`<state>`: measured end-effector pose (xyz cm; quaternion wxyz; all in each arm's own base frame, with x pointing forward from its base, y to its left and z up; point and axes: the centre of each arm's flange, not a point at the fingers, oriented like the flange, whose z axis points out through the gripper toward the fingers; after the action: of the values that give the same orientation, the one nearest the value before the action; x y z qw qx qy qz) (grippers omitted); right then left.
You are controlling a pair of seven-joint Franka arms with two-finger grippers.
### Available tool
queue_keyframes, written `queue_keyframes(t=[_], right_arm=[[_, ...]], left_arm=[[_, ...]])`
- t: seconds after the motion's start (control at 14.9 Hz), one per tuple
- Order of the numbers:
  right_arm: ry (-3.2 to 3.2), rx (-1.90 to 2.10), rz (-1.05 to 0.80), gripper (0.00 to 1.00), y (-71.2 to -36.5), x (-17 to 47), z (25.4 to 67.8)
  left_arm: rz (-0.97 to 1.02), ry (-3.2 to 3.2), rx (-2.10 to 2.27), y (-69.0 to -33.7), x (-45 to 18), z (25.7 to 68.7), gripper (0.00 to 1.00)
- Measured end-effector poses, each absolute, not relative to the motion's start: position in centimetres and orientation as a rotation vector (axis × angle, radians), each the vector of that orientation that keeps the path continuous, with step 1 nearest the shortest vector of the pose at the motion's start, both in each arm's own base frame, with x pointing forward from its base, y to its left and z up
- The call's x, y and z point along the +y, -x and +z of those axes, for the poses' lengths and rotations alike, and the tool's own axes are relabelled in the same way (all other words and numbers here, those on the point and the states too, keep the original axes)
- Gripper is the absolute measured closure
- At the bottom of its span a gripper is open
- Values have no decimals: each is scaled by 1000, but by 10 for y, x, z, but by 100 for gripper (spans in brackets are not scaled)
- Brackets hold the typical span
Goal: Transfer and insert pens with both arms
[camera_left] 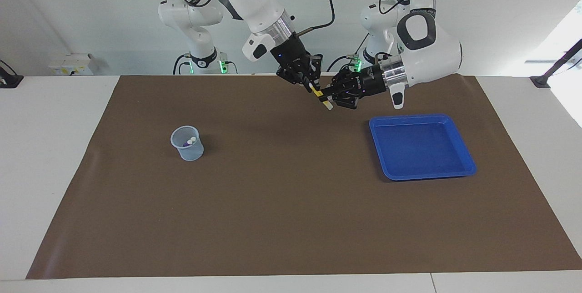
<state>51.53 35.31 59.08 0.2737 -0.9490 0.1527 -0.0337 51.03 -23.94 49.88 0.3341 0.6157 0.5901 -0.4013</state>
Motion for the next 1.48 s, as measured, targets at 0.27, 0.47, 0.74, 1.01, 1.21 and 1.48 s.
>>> queue_keyframes(t=[0.27,0.47,0.74,1.01,1.21,1.48], right_arm=[[2570,400,-114,82,-516,352,591],[2636,371,-145,82,-520,344,584],[2830,174,-134,82,-533,303,560],[2989,-83,-73,82,-551,207,547],[3077,-245,-57,82,-551,134,545],[3153,-397,8,82,-537,86,523]], left_arm=[[-1030,-1587,1553,-512,-241,500,78],[-1007,-1534,1608,-514,-237,508,44],[-994,-1524,1619,-514,-235,512,2],[-937,-1564,1629,-517,-228,516,0],[-845,-1685,1639,-517,-225,517,0],[-680,-1856,1632,-519,-222,531,0]])
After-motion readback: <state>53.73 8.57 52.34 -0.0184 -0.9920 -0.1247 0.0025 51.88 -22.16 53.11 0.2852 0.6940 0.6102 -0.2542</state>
